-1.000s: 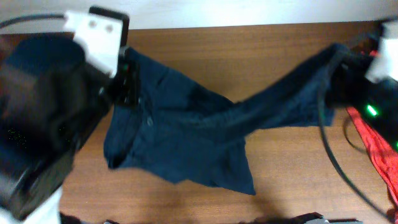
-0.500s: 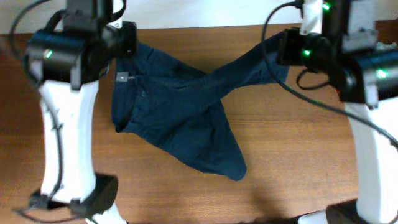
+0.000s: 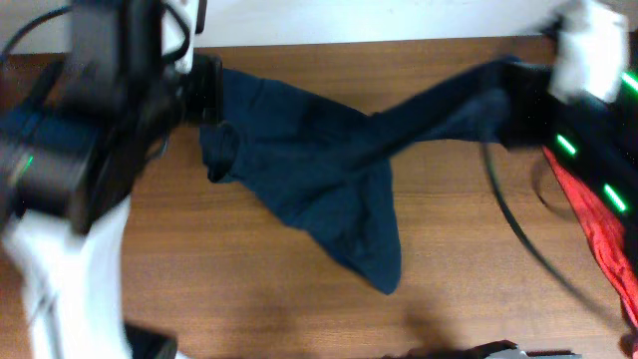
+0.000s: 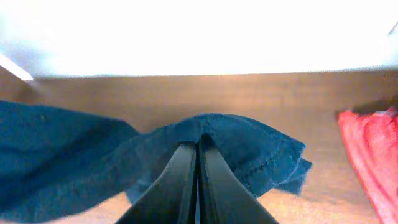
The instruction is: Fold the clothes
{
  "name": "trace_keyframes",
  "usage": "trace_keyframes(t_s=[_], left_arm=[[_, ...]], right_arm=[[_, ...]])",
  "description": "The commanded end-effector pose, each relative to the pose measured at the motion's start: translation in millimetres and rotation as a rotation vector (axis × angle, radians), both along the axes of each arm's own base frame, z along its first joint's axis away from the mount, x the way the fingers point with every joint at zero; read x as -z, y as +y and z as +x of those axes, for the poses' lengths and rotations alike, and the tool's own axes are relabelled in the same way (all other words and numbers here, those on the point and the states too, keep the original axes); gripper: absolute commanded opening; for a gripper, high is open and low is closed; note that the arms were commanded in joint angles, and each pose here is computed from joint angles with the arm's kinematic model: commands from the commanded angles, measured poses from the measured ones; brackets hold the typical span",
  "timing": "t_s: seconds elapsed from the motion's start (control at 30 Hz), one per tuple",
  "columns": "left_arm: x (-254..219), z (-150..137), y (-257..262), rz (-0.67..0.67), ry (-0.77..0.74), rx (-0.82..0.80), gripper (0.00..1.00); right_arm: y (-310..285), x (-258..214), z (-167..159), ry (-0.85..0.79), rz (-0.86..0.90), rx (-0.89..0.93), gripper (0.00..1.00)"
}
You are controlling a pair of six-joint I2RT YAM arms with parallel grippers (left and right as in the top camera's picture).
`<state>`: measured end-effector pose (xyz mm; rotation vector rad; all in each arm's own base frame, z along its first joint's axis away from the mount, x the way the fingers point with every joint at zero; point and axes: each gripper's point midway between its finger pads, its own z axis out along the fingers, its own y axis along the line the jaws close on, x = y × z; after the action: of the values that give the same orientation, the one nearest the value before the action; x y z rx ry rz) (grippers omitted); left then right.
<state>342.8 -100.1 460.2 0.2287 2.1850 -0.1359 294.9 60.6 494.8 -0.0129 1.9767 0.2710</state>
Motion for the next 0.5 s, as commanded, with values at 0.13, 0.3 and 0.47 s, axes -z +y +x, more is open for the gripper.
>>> trace_keyframes(t_s=[0.13, 0.3, 0.47], left_arm=[[-88.8, -122.9, -17.5, -0.179, -0.268, 0.21, 0.0], [-102.2, -147.1, -6.3, -0.207, -0.323, 0.215, 0.0], [-93.3, -121.8, 12.6, -0.127, -0.314, 0.055, 0.0]], right_arm=[[-26.2, -64.7, -98.6, -0.269, 0.032, 0.037, 0.04], [-30.9, -77.5, -123.9, -0.333, 0.045, 0.037, 0.04], [-27.9, -71.9, -107.8, -0.296, 0.048, 0.039, 0.04]])
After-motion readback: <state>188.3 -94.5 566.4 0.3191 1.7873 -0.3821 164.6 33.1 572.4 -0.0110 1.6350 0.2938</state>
